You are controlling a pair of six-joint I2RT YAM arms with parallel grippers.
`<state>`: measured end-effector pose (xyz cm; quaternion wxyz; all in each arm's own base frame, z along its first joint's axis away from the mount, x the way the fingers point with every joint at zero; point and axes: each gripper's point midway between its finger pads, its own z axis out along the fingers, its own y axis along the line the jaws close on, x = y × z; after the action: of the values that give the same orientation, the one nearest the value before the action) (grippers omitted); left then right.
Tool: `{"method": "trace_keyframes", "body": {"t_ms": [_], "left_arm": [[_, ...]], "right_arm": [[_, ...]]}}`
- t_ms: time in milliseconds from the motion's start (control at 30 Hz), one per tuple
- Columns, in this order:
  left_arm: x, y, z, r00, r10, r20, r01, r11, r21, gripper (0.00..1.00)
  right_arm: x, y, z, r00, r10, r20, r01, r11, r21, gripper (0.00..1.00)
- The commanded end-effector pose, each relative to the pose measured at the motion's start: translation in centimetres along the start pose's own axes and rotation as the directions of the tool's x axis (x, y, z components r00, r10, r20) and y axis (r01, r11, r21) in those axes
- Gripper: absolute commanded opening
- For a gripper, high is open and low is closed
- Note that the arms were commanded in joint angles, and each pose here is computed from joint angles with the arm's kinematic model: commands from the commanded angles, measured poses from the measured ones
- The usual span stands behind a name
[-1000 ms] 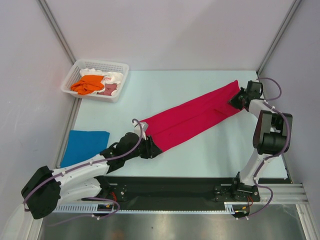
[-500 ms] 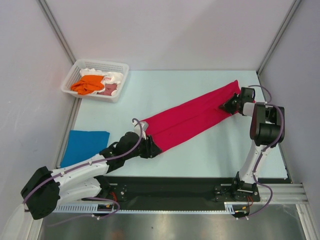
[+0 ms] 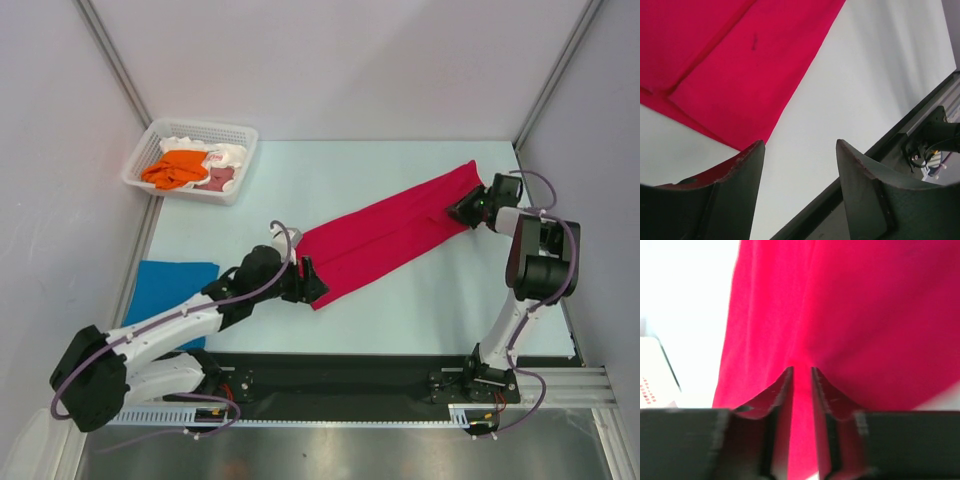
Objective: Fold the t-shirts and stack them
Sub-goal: Fold the tshirt
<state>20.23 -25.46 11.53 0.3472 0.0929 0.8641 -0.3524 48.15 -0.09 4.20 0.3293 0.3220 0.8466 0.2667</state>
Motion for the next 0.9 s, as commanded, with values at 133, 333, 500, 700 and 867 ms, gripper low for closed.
{"method": "trace_keyframes", "body": {"t_ms": [133, 333, 500, 700, 867], "left_arm": [[-0.6, -2.0, 2.6, 0.992, 0.072, -0.100, -0.064, 0.995, 0.080, 0.68], [0.0, -2.6, 5.7, 0.978, 0.074, -0.195, -0.055, 0.993, 0.100, 0.70], [0.6, -2.5, 6.5, 0.972, 0.057, -0.227, -0.036, 0.995, 0.096, 0.69], [0.5, -3.0, 5.9, 0.976, 0.051, -0.210, -0.026, 0.992, 0.123, 0.69], [0.2, -3.6, 5.0, 0.980, 0.048, -0.194, -0.020, 0.989, 0.145, 0.69]], "right_arm": [[-5.5, -1.7, -5.5, 0.991, -0.020, 0.131, 0.014, 0.999, 0.041, 0.39], [-8.2, -5.8, -5.9, 0.984, 0.008, 0.178, -0.025, 0.995, 0.093, 0.47], [-10.5, -6.5, -5.1, 0.973, 0.029, 0.230, -0.043, 0.998, 0.053, 0.49], [-10.8, -7.5, -3.4, 0.972, 0.063, 0.227, -0.075, 0.996, 0.047, 0.51], [-10.4, -8.5, -2.3, 0.973, 0.091, 0.213, -0.105, 0.993, 0.054, 0.52]]}}
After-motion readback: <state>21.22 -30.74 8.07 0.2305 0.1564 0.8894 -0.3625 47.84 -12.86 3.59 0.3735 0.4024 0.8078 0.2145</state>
